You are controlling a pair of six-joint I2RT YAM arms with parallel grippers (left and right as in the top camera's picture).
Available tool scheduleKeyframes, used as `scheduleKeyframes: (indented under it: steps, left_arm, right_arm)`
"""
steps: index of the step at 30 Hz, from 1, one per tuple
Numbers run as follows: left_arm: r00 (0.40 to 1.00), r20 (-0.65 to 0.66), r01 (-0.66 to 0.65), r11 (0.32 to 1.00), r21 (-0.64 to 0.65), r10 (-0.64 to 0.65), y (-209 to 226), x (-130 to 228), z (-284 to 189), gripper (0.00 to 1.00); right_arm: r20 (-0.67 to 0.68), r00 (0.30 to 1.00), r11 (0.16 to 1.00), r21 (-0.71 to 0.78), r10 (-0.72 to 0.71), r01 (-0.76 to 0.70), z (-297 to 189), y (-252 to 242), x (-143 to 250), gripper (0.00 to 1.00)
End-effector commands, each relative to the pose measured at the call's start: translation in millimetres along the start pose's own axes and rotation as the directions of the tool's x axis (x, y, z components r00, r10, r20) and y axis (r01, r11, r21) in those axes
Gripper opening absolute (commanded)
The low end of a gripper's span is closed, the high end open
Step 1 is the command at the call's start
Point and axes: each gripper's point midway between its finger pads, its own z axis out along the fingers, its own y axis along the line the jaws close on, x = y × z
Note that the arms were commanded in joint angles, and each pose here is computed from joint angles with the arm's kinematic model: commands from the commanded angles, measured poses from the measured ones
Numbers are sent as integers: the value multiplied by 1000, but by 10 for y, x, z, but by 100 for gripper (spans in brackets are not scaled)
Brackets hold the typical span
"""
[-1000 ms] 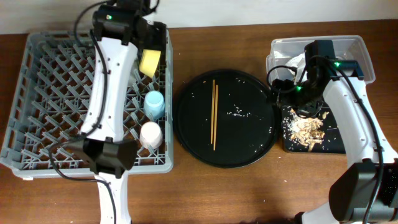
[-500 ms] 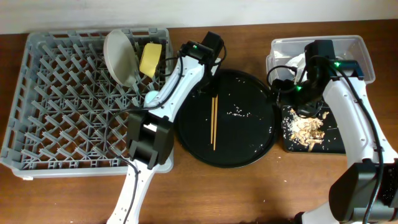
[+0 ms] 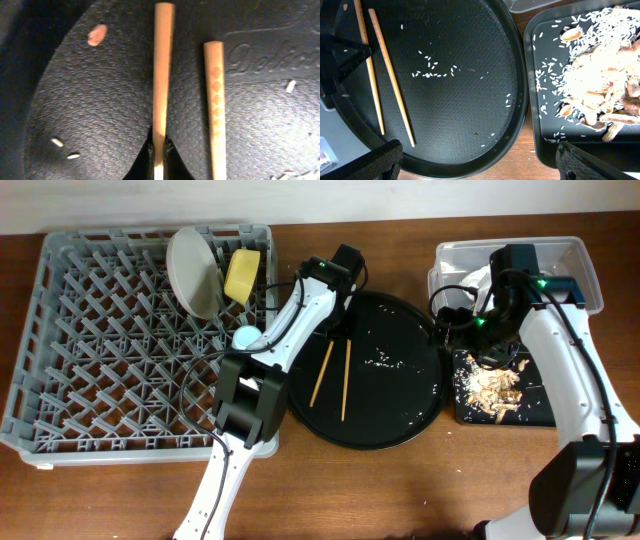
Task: Sort waste into correct bins and load items into the dishwasher rack
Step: 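Grasp one wooden chopstick with the left gripper and place it in the rack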
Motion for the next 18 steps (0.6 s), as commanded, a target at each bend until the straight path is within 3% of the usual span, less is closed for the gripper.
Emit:
scheduleKeyframes:
  steps: [1, 6, 12, 15, 18]
  left_arm:
    - [999, -44, -1, 1000, 27, 3, -81, 76, 194, 1]
    - [1000, 19, 20, 999, 37, -21, 8, -94, -480, 1]
    - [953, 292, 57, 995, 87, -80, 424, -280, -1928, 1]
    - [912, 407, 31, 998, 60, -53, 616, -165, -2618, 1]
    - [897, 438, 93, 995, -42, -65, 880, 142, -3082, 1]
  right_arm:
    - [27, 1000, 1000, 2, -5, 5, -70, 11, -46, 98]
    - [27, 1000, 1000, 2, -5, 5, -70, 11, -46, 99]
    - [27, 1000, 1000, 2, -5, 5, -70, 11, -46, 98]
    - [27, 1000, 1000, 2, -5, 5, -70, 11, -46, 98]
    - [27, 1000, 1000, 2, -5, 5, -70, 11, -46, 99]
